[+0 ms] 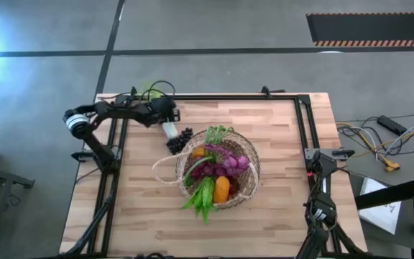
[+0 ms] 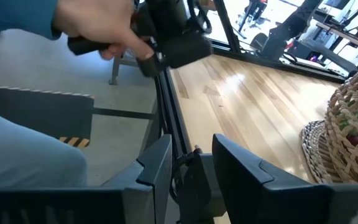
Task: Build produce basket
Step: Put the celery into the basket, then put the grapes into the basket
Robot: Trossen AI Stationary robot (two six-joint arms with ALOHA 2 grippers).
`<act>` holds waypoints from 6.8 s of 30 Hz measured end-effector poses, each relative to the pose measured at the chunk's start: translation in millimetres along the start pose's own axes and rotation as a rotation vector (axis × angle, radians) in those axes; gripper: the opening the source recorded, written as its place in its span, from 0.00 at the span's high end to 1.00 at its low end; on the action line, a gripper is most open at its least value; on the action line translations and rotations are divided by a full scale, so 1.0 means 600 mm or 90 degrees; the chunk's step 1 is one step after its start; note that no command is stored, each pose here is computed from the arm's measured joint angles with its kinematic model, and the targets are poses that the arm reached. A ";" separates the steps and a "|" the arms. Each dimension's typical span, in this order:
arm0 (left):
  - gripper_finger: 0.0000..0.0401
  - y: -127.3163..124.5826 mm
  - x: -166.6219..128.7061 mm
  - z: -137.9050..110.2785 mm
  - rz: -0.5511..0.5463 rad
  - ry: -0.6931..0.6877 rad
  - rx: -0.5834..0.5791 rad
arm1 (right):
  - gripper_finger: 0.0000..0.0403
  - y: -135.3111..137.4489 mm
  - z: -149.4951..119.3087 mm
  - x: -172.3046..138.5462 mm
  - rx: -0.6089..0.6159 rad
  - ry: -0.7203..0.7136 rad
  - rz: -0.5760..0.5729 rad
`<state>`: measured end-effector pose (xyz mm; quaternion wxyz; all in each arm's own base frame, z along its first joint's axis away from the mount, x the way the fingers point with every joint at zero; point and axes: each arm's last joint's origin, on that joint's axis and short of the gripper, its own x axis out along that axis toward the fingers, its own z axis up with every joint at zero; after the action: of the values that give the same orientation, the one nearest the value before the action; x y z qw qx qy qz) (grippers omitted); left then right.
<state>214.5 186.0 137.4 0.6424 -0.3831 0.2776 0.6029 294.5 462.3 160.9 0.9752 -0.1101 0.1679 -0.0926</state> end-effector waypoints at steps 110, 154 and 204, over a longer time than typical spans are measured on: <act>0.40 -0.081 -0.564 -0.113 -0.699 -0.422 0.667 | 0.73 -0.001 0.008 0.010 0.069 -0.029 -0.024; 0.40 0.106 -0.376 -0.231 -0.148 0.065 0.595 | 0.73 -0.001 0.002 0.012 0.063 -0.027 -0.025; 0.98 0.020 -0.158 -0.194 -0.259 -0.022 0.904 | 0.73 -0.001 -0.003 0.013 0.067 -0.026 -0.026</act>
<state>204.0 36.2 148.6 0.8392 0.0904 0.5139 0.1531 300.9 459.5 157.2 0.9808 -0.0637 0.1406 -0.1193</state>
